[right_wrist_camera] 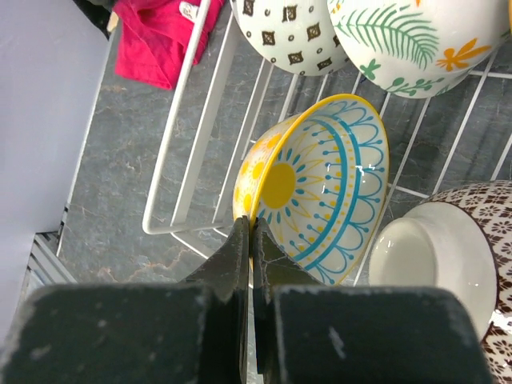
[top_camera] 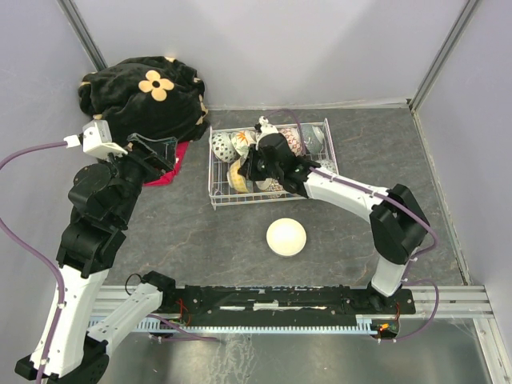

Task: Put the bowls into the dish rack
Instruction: Turn the bowl upside down on the dish rack.

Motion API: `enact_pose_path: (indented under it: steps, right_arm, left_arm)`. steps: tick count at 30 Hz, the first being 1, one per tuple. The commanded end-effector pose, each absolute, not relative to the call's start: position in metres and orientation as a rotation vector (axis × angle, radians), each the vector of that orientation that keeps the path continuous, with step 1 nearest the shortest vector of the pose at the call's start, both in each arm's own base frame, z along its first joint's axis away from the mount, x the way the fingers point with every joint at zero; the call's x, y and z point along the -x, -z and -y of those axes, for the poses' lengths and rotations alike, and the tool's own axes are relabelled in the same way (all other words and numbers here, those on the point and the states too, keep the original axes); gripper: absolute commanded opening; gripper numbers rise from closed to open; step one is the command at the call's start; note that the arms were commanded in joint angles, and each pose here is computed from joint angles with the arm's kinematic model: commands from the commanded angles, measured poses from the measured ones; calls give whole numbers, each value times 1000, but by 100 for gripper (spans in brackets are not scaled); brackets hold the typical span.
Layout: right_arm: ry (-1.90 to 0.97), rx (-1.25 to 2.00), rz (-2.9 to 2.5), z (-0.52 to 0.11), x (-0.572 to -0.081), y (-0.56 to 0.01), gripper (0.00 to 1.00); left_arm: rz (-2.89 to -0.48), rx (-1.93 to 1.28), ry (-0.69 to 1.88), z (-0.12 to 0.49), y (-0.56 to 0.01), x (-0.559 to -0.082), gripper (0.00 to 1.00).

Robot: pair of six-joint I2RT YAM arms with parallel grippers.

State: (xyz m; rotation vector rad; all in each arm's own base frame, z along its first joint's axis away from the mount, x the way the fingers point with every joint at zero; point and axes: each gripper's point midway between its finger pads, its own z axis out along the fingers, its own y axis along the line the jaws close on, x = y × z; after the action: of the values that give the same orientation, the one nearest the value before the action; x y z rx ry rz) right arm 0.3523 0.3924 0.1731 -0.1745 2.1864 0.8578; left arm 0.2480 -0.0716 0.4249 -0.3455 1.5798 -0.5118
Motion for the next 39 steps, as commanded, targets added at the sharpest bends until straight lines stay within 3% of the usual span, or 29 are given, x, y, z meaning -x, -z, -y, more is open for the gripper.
enact_pose_path:
  steps: [1,39]
  right_arm:
    - [-983,93,-1950,-394,-364,-250,2]
    - [-1104,10,-1955,-396,-357,-217,2]
  left_arm:
    - [-1534,312,487,69,-437,-251,77]
    - [-1542,311,498,72,-432,-253,77]
